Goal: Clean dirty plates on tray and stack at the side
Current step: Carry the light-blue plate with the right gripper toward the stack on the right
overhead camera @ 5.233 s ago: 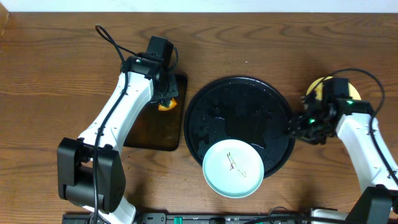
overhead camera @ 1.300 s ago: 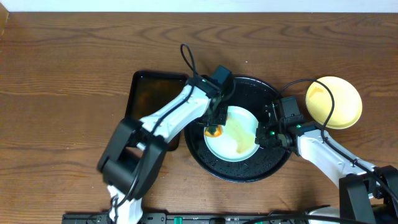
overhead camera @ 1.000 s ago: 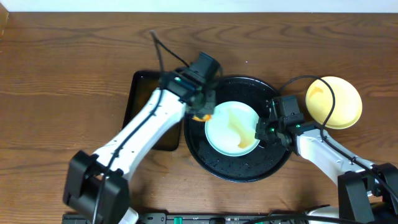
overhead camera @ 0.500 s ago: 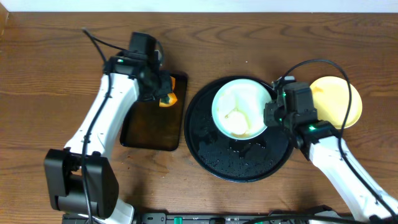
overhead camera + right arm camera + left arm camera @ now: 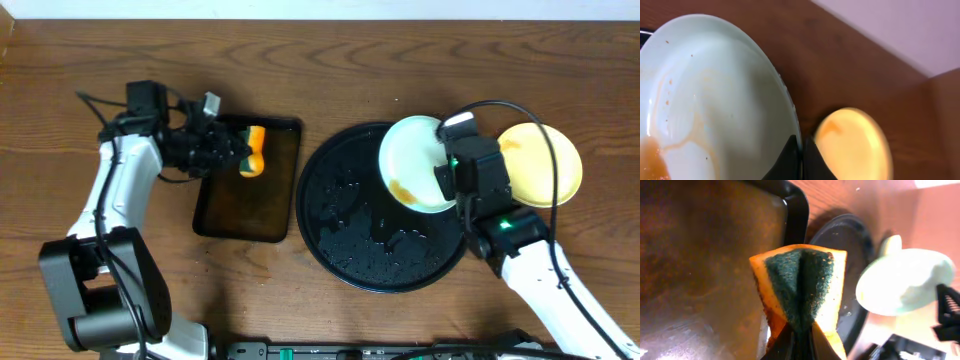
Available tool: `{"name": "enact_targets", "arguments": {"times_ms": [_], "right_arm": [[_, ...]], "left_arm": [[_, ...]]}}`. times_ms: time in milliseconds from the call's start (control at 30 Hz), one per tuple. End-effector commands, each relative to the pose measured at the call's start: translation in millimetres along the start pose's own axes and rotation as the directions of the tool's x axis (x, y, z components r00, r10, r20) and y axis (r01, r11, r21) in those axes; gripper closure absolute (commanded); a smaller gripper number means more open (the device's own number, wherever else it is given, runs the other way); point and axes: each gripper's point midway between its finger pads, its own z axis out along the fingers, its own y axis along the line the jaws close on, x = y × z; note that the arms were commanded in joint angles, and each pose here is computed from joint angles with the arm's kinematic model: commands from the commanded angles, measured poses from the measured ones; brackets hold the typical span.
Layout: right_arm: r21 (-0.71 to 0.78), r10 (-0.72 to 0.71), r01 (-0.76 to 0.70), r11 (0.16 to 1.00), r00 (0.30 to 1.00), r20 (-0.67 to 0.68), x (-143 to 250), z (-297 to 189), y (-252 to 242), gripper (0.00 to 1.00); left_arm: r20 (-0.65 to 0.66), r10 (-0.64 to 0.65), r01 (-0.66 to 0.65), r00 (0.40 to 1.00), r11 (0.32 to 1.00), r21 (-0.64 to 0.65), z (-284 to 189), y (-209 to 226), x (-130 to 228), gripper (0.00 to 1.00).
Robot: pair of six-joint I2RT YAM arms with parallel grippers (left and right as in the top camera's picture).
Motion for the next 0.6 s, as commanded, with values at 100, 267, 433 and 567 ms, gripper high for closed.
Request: {"name": "enact_targets", "arguments": {"times_ms": [100, 267, 433, 567], "right_arm": [[0.308, -0.213, 0.184, 0.933, 0.975, 0.061, -42, -31, -29, 0.99], [0.386, -0.292, 0.23, 0.893, 0.95, 0.109, -67, -51, -24, 0.99], [0.407, -0.386, 0.294, 0.865, 0.908, 0.163, -90, -66, -11, 0.99], [0.415, -0.4, 0.305, 0.857, 0.901, 0.165, -92, -68, -11, 0.99]], "left_arm": [[-0.007, -0.064, 0.064, 0.998, 0.987, 0.146, -5, 5, 6, 0.92], [-0.008, -0.065, 0.065, 0.998, 0.987, 0.146, -4, 5, 6, 0.93], [-0.008, -0.066, 0.066, 0.998, 0.987, 0.145, -5, 5, 6, 0.93], [-0.008, -0.065, 0.066, 0.998, 0.987, 0.145, -5, 6, 6, 0.93]]}}
